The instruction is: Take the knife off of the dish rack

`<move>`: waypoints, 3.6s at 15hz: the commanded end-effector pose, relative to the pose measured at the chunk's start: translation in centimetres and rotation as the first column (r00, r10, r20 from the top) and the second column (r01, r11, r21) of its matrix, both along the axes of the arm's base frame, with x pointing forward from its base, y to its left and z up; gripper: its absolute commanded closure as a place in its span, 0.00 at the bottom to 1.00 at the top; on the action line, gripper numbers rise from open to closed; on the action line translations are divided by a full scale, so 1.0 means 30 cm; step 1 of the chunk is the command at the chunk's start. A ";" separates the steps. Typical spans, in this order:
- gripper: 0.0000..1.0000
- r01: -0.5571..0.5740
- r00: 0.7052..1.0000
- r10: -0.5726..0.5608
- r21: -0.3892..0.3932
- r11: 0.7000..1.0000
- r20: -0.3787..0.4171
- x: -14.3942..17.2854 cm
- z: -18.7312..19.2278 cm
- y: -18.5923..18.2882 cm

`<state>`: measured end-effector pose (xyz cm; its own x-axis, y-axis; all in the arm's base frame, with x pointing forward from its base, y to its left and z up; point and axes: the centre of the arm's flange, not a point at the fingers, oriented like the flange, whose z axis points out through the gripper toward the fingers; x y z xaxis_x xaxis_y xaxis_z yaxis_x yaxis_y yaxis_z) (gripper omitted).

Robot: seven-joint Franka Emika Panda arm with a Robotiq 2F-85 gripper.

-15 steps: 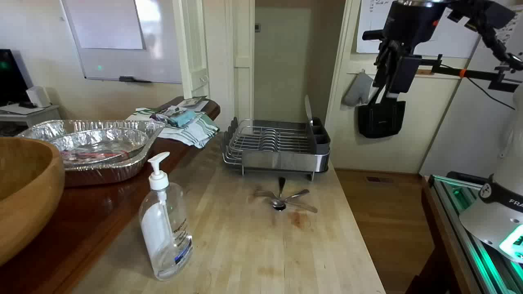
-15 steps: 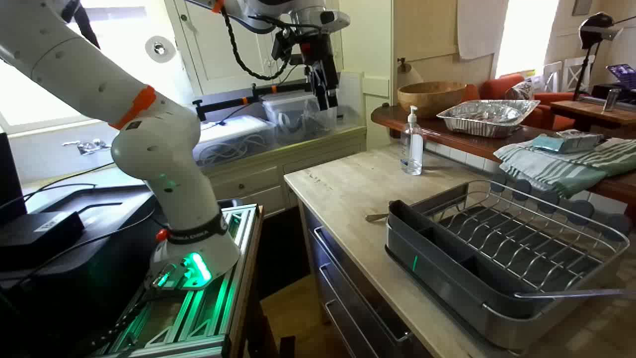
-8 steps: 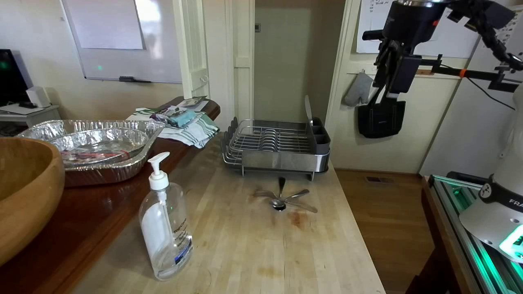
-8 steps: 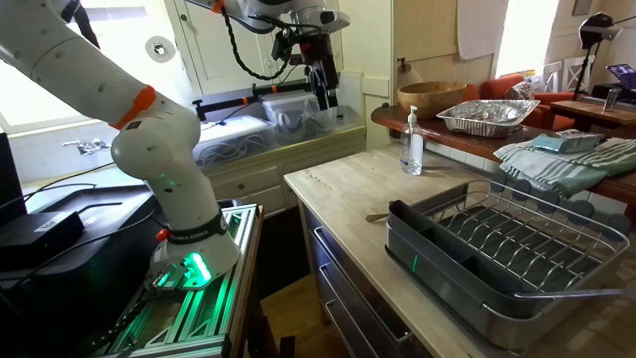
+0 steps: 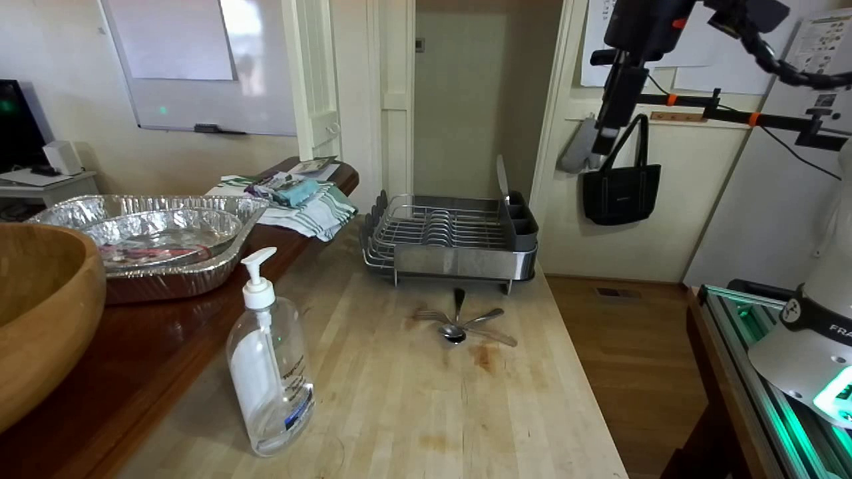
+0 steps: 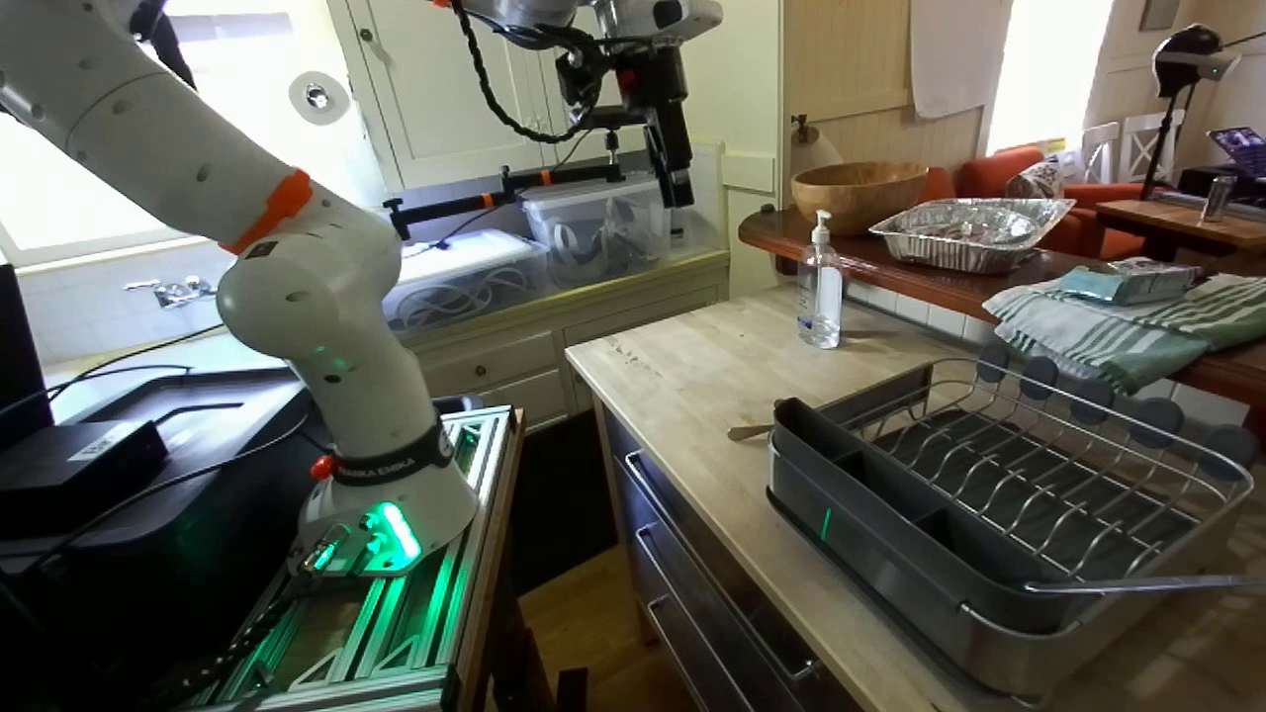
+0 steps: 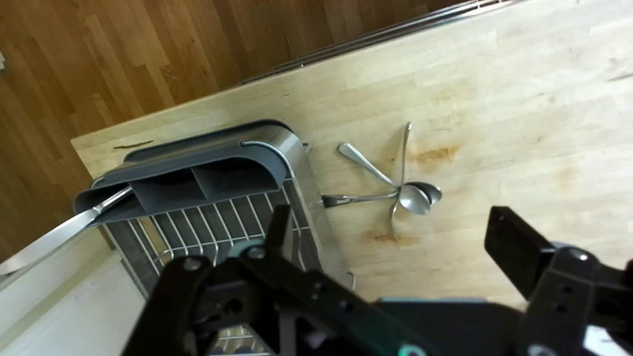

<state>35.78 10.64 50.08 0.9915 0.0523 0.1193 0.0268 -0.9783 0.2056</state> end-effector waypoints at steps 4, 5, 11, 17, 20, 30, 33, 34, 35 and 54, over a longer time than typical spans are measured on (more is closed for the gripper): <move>0.00 0.259 0.950 -0.286 0.196 0.946 0.122 0.256 0.054 -0.318; 0.00 0.289 0.936 -0.323 0.214 0.933 0.142 0.282 0.054 -0.360; 0.00 0.449 0.838 -0.508 0.277 0.850 0.202 0.429 0.012 -0.580; 0.00 0.618 0.714 -0.682 0.313 0.721 0.162 0.475 -0.077 -0.831; 0.00 0.678 0.659 -0.740 0.317 0.663 0.137 0.472 -0.125 -0.952; 0.00 0.672 0.678 -0.723 0.290 0.682 0.130 0.427 -0.128 -0.965; 0.00 0.664 0.687 -0.716 0.294 0.687 0.124 0.464 -0.172 -0.997; 0.00 0.653 0.699 -0.705 0.299 0.696 0.115 0.473 -0.190 -1.007; 0.00 0.645 0.707 -0.698 0.302 0.702 0.113 0.486 -0.216 -1.025; 0.00 0.735 0.585 -0.781 0.264 0.625 0.221 0.592 -0.484 -1.338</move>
<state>53.02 -28.42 36.42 0.6040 -0.7268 0.3269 -0.7509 -0.6565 -0.0722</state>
